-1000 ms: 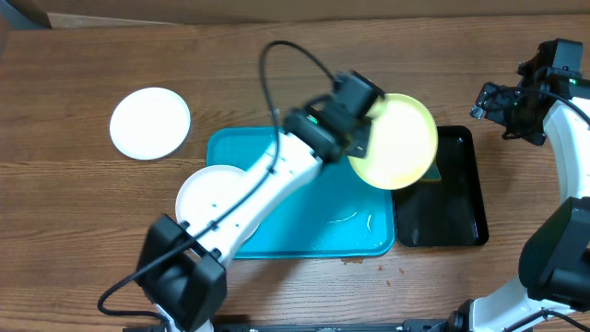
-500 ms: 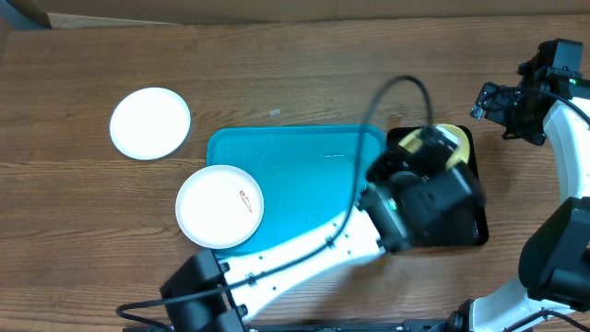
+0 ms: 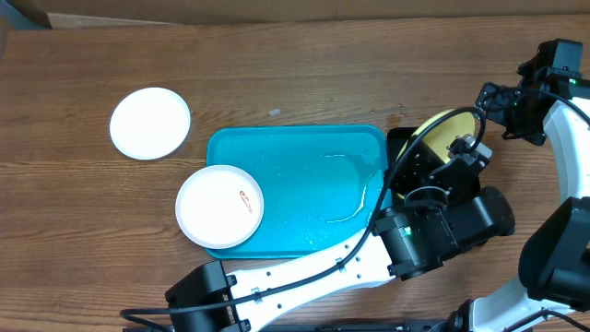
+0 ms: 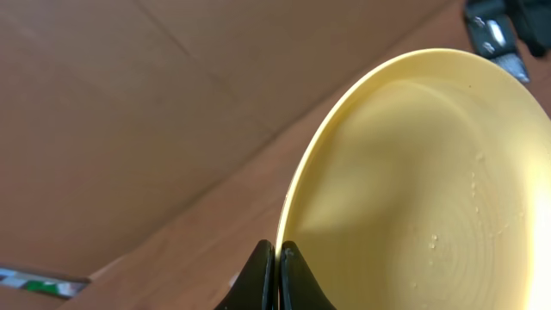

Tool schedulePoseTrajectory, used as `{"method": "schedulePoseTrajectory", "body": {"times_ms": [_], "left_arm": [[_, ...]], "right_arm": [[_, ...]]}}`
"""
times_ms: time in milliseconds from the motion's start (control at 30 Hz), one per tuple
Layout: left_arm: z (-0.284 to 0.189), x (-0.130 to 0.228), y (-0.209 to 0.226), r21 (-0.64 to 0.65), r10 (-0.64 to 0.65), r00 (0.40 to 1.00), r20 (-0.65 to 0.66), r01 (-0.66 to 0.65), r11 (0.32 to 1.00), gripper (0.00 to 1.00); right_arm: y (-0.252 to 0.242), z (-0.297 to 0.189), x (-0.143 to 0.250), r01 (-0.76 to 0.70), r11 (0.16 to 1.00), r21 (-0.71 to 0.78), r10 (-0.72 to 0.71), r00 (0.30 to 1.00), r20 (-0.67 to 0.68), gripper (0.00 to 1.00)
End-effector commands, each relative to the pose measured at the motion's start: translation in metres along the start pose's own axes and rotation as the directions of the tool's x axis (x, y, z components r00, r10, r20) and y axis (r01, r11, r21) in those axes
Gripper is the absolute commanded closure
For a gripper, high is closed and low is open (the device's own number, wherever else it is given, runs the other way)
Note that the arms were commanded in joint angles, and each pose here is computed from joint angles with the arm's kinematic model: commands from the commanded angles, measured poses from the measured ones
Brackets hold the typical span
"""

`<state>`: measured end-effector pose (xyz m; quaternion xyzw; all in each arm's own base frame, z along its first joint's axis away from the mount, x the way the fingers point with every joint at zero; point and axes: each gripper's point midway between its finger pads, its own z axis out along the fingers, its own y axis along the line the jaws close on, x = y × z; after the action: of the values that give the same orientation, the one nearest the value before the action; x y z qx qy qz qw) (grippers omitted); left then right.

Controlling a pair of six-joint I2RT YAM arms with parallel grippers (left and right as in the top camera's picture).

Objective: Clean dirty plates on tray and stack at the side
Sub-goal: 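Lift the yellow-green plate with the left gripper, tip it over basin, then carry the yellow-green plate left and stack it on the white plate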

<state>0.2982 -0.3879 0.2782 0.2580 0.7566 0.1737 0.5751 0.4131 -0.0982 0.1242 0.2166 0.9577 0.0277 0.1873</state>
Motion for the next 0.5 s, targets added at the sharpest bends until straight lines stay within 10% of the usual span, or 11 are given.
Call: {"method": "schedulePoseTrajectory", "body": {"times_ms": [0, 467], "left_arm": [[-0.0048, -0.0156, 0.0258, -0.096, -0.014, 1.0, 0.026, 0.016, 0.995, 0.96], [-0.0036, -0.0157, 0.0242, -0.083, -0.035, 0.999, 0.028, 0.037, 0.996, 0.96]], "right_arm": [[0.0024, -0.0026, -0.003, -0.001, 1.0, -0.008, 0.001, 1.0, 0.012, 0.0], [0.0024, -0.0026, -0.0029, -0.001, 1.0, -0.008, 0.001, 1.0, 0.012, 0.0]]}}
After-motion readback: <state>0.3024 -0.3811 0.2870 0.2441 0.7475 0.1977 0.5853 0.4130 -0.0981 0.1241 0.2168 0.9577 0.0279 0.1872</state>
